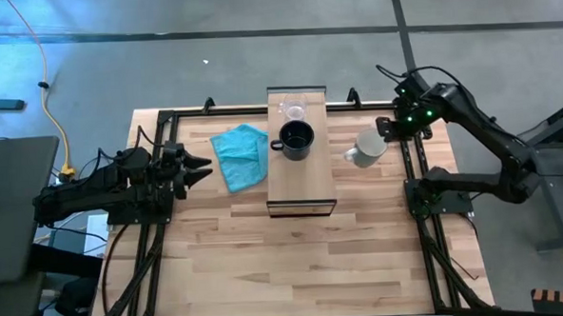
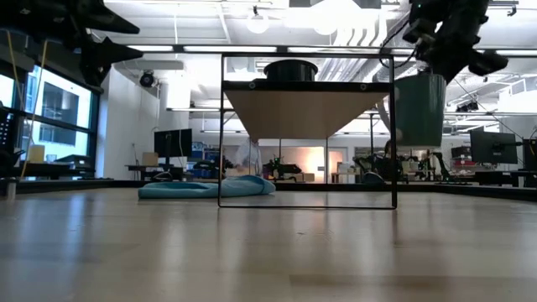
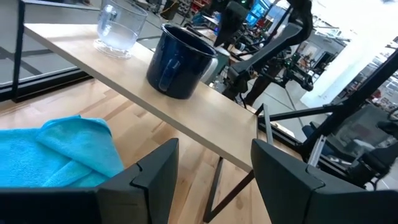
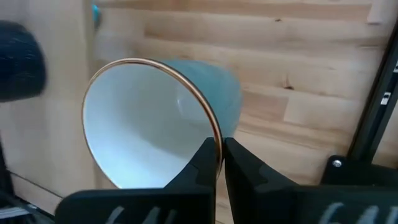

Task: Stack small to large cups/mugs on shelf
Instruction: Put the light blue mug on the shelf

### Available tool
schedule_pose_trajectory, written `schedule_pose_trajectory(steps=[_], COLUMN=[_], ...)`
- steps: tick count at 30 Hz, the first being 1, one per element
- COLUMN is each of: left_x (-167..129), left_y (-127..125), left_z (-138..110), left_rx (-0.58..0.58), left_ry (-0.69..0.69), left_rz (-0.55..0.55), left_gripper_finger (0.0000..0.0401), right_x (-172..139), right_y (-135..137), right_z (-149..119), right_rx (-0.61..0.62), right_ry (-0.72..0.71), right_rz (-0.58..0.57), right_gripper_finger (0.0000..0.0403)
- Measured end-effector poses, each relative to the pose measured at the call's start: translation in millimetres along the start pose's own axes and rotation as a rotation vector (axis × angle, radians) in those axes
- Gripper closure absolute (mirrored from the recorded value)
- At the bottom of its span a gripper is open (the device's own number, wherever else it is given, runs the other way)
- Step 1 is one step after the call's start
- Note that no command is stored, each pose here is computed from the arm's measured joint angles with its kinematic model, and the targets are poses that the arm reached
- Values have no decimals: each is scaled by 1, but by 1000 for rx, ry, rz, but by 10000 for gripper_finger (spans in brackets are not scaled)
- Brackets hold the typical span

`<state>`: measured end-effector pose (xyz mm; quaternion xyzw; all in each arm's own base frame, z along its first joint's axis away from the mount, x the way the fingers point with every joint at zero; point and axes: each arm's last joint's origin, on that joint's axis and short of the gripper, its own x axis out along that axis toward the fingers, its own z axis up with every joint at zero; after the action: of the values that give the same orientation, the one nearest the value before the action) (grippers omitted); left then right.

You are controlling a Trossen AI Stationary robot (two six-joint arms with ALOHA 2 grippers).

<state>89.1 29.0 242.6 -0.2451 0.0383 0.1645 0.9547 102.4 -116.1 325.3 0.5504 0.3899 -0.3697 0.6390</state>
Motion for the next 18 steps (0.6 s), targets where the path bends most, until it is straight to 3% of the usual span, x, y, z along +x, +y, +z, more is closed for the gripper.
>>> schedule_pose_trajectory(steps=[18], left_x=[0], left_y=[1], left_z=[0], left_rx=[8], left_ry=[-15], left_rz=[27], left_gripper_finger=[210], right_x=[-75], right_y=[24], right_z=[-17], right_rx=[14], right_ry=[-102], right_rz=[111], right_gripper_finger=[403])
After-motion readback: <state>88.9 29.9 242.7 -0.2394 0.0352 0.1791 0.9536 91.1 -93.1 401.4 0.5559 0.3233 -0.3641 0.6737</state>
